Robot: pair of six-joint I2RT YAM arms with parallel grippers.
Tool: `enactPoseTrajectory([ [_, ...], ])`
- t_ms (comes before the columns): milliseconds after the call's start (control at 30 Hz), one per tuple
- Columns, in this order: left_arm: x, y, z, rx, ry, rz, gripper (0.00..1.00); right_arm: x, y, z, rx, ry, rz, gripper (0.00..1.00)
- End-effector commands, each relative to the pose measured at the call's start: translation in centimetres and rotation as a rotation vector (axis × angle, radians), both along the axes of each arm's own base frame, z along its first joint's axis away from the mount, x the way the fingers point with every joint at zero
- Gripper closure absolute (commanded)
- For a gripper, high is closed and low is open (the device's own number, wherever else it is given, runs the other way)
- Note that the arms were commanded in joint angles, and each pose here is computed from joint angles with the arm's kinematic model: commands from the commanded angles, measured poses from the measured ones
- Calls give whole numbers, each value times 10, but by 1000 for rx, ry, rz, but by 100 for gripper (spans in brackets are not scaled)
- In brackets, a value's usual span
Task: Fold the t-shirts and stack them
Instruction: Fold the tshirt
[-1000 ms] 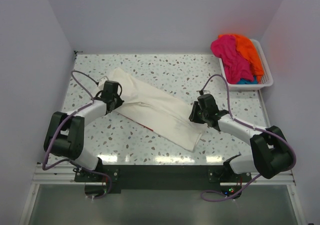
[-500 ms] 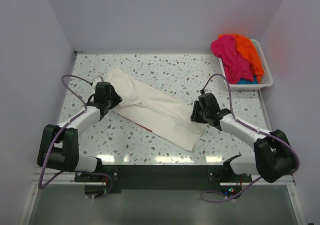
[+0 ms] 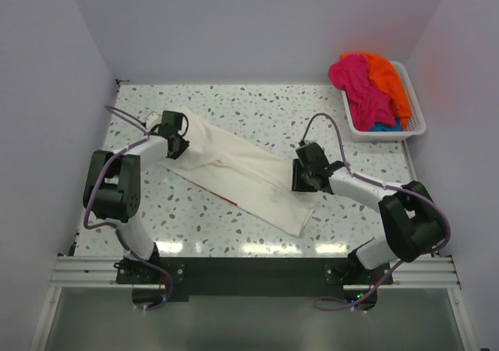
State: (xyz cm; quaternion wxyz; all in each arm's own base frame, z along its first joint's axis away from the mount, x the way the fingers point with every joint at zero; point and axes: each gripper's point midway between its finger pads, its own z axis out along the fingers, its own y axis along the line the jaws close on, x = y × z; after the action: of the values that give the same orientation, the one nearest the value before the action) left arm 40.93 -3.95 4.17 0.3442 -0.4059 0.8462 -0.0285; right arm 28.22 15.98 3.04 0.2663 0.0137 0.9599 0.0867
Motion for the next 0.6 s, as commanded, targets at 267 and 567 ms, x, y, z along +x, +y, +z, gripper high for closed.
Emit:
enactPoseTrajectory([
  [267, 130, 13, -33, 114, 84, -80, 72, -86, 69, -15, 97, 62, 194, 61],
  [567, 270, -98, 7, -62, -275, -628, 31, -85, 240, 12, 321, 62, 416, 52],
])
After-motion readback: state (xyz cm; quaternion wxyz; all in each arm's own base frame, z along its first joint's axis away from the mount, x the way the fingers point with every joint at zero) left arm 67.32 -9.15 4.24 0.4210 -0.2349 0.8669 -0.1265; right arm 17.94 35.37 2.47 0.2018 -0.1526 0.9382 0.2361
